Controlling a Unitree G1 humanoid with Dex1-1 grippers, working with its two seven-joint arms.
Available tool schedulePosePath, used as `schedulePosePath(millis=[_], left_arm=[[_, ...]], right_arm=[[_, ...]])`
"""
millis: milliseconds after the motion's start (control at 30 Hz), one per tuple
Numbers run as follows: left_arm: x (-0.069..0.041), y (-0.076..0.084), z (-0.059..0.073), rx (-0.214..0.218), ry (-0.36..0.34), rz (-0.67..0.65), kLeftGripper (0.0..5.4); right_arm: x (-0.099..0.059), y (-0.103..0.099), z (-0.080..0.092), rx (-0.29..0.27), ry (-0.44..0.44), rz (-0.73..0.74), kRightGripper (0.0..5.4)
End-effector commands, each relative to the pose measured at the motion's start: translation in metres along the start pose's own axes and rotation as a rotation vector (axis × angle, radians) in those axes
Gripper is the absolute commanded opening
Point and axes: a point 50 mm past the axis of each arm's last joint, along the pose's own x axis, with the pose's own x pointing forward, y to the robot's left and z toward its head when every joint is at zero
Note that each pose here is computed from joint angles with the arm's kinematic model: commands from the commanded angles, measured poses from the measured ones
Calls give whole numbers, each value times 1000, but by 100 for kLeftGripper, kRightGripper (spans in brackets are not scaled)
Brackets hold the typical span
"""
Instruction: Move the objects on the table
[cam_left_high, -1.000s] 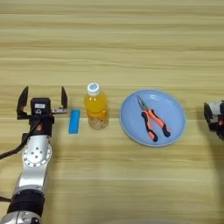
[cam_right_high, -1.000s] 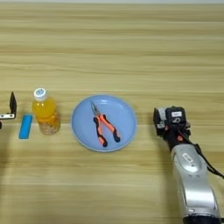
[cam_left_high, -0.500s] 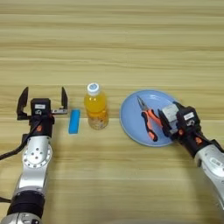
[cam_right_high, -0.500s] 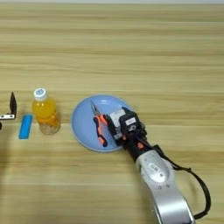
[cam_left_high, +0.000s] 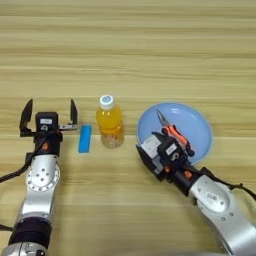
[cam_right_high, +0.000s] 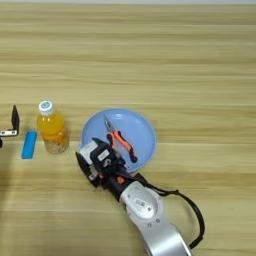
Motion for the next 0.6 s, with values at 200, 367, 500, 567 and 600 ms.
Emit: schedulePosePath(millis=[200,367,500,567,600], left_arm=[[3,-2,-1,13,10,-7,540],[3,-1,-1,15,10,-7,540],[3,-1,-1,14,9,-8,540],[3,-1,-1,14,9,-8,540],[3,-1,-1,14,9,-8,540]], right_arm=[[13,27,-14,27,32,119,252],[16,31,-25,39,66,135,251],[19,30,-34,49,85,141,251],[20,29,-38,53,92,142,251],[21,29,-40,62,96,146,251]])
